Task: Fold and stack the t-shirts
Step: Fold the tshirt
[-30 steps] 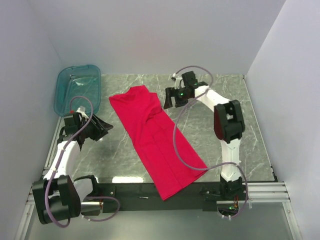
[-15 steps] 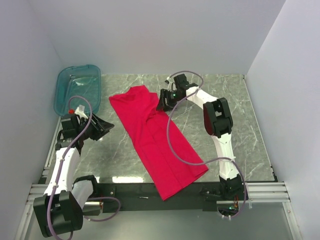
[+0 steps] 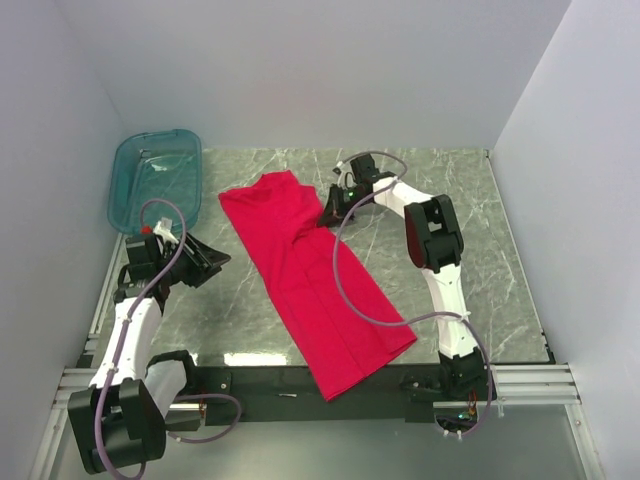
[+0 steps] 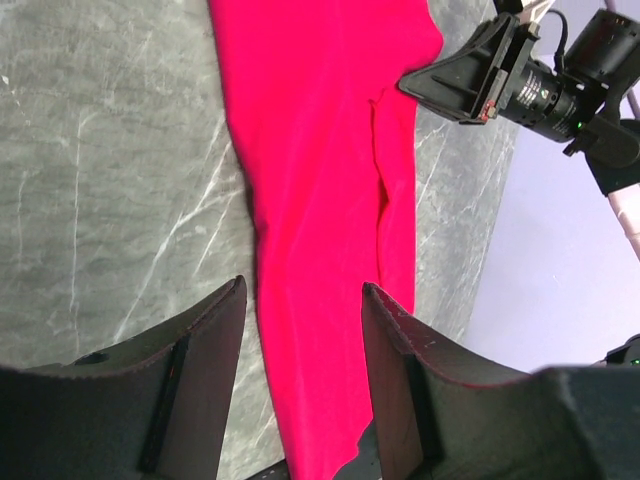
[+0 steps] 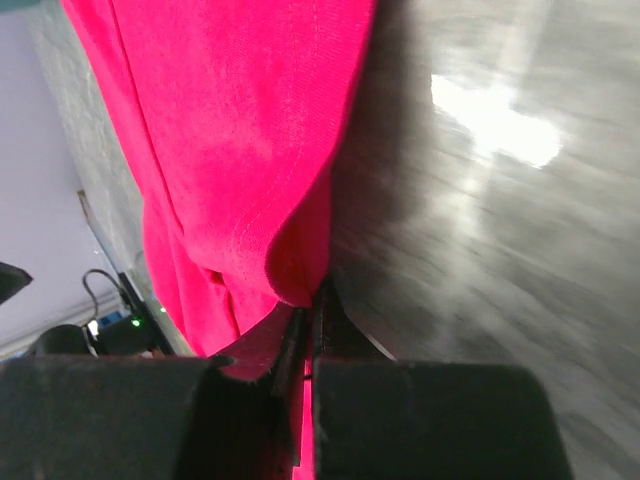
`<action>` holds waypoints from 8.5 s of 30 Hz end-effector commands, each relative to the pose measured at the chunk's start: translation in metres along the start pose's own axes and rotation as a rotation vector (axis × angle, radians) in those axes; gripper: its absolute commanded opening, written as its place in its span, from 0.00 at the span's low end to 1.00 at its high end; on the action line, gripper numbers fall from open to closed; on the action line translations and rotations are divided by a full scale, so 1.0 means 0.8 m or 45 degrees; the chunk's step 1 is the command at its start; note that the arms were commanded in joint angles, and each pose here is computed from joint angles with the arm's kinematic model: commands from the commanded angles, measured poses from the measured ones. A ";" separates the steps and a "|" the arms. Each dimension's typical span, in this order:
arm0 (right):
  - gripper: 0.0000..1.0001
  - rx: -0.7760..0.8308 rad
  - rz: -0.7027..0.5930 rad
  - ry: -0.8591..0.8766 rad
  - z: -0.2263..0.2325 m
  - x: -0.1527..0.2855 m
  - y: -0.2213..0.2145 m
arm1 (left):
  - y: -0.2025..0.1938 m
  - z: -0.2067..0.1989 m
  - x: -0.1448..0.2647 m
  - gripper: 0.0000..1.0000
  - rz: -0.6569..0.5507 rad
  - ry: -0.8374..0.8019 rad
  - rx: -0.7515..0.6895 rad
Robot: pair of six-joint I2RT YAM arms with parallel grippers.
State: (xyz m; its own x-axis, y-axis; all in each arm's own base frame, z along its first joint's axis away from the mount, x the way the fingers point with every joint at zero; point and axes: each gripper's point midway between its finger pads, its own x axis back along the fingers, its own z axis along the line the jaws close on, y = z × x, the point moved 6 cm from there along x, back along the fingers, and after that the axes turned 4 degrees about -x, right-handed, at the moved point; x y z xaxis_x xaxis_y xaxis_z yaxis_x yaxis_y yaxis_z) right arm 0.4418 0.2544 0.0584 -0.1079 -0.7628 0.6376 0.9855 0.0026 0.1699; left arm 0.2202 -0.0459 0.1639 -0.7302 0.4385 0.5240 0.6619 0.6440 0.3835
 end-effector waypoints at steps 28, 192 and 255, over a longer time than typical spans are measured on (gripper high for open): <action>0.82 0.554 -0.300 -0.366 -0.052 0.295 -0.099 | 0.012 -0.078 -0.335 0.53 0.484 0.153 -0.310; 0.19 1.860 -0.056 -0.550 -0.005 0.111 0.074 | 0.028 -0.082 0.015 0.85 -0.107 -0.342 -0.590; 0.30 1.397 -0.266 -0.566 0.078 0.151 0.082 | 0.025 -0.078 0.006 0.85 -0.060 -0.362 -0.567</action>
State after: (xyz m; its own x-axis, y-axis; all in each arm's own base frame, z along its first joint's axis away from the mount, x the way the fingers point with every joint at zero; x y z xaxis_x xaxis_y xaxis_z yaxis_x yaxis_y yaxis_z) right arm 0.4789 0.2173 0.1019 -0.3692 -0.4151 0.8315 0.3912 0.7422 0.5442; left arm 0.2376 -0.0685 0.2158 -0.7338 0.5928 0.3318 0.6140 0.3698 0.6973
